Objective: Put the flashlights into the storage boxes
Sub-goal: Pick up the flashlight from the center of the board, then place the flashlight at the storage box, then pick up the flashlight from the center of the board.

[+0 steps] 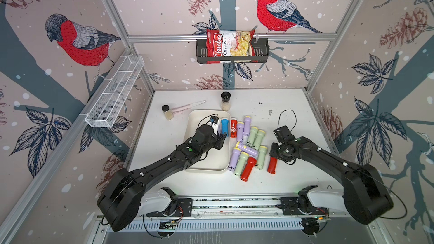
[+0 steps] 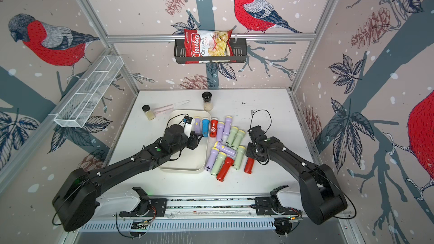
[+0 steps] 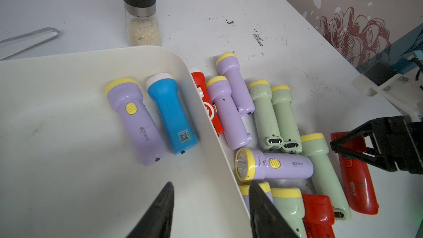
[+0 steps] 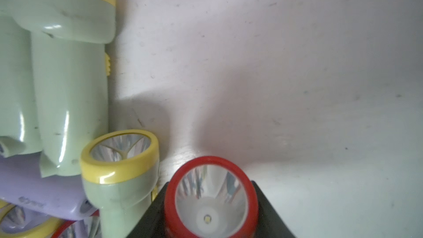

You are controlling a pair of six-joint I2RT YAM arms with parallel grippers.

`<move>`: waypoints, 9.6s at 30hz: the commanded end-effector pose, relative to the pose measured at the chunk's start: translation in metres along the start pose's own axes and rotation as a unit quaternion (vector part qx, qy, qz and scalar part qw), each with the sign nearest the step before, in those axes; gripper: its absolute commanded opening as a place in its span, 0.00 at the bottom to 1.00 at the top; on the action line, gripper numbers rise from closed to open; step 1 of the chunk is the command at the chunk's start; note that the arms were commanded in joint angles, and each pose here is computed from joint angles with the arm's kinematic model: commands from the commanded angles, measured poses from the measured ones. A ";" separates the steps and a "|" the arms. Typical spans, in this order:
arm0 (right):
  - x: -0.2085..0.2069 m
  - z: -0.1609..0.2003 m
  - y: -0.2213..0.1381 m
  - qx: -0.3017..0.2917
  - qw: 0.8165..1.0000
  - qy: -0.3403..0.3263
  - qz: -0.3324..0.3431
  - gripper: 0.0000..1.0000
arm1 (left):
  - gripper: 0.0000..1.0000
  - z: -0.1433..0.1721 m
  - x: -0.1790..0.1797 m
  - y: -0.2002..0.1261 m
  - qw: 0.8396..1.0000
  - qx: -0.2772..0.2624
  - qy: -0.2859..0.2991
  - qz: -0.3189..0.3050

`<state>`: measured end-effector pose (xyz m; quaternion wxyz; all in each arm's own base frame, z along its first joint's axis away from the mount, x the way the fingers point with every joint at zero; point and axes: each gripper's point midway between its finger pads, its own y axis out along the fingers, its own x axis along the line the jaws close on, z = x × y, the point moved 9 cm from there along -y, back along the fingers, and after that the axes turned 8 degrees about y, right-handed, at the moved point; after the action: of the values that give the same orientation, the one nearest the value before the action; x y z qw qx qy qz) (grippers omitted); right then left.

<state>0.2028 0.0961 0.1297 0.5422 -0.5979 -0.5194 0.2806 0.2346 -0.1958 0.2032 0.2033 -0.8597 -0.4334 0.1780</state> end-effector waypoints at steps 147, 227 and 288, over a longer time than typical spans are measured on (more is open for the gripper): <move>0.148 0.033 -0.101 -0.263 0.873 -0.150 -0.382 0.99 | 0.30 0.013 0.076 0.005 0.987 0.056 -0.136 -0.070; 0.074 -0.023 -0.028 -0.145 0.970 -0.108 -0.160 0.99 | 0.52 -0.010 0.036 -0.023 0.999 -0.001 -0.042 0.017; 0.054 -0.013 0.000 -0.045 0.990 -0.048 -0.126 0.43 | 0.51 -0.002 0.033 -0.017 0.999 -0.020 -0.038 0.020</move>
<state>0.2273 0.1402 0.1301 0.5432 -0.5355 -0.5979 0.2464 0.2410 -0.1561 0.1976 0.1978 -0.8487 -0.4384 0.2200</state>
